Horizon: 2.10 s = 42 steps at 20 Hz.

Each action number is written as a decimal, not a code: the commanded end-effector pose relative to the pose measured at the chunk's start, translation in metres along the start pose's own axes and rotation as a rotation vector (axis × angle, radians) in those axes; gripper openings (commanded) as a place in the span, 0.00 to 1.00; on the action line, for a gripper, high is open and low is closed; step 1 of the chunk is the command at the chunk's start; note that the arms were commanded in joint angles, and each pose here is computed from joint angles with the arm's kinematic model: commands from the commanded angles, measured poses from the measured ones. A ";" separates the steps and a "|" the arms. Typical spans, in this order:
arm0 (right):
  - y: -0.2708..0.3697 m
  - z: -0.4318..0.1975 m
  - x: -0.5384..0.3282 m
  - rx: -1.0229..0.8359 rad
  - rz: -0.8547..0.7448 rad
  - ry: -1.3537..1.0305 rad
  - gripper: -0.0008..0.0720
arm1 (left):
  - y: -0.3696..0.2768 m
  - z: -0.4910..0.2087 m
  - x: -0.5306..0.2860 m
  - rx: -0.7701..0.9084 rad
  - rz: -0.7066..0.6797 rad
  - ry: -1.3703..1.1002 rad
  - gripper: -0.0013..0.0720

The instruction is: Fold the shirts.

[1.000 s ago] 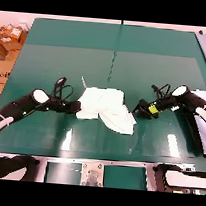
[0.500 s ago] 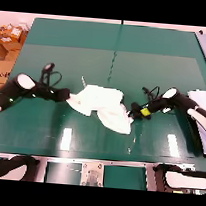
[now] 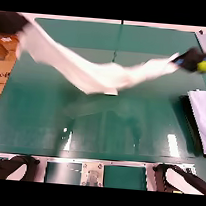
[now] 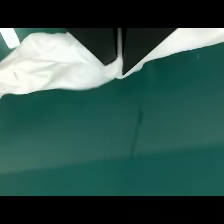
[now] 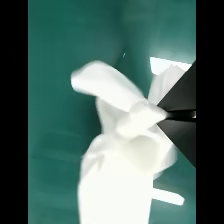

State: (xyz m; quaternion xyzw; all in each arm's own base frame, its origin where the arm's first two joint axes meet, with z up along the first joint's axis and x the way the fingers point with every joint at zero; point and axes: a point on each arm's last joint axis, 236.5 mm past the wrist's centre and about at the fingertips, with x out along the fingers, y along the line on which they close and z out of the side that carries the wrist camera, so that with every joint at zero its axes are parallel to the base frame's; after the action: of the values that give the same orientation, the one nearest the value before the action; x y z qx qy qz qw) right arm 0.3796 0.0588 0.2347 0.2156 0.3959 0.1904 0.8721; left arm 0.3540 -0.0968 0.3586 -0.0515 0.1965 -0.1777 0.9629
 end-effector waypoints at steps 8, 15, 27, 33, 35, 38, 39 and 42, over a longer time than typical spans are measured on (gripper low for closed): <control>0.115 0.022 -0.228 -0.291 -0.222 -0.619 0.04 | -0.012 0.114 -0.142 0.210 0.163 -0.346 0.04; 0.029 0.058 -0.148 -0.142 -0.235 -0.536 0.04 | 0.035 0.018 -0.003 0.126 0.150 0.083 0.04; -0.206 -0.084 0.176 0.316 -0.229 0.197 0.04 | 0.064 -0.233 0.258 -0.344 -0.062 0.580 0.25; -0.238 -0.082 0.166 0.333 -0.255 0.184 0.04 | 0.070 -0.224 0.197 -0.373 -0.091 0.757 0.74; -0.249 -0.080 0.159 0.353 -0.268 0.169 0.04 | 0.070 -0.237 0.160 -0.423 -0.077 0.891 0.74; -0.256 -0.079 0.154 0.359 -0.276 0.160 0.04 | 0.057 -0.271 0.113 -0.477 -0.058 1.070 0.74; -0.258 -0.079 0.153 0.363 -0.278 0.157 0.04 | 0.050 -0.288 0.100 -0.501 -0.048 1.103 0.74; -0.258 -0.079 0.153 0.364 -0.277 0.156 0.04 | 0.032 -0.357 0.079 -0.560 0.017 1.114 0.74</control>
State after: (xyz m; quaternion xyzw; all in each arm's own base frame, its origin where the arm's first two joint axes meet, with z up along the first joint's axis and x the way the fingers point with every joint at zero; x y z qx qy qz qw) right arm 0.4541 -0.0582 -0.0406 0.2959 0.5172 0.0128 0.8030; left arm 0.3373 -0.1023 0.0317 -0.1844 0.6877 -0.1446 0.6871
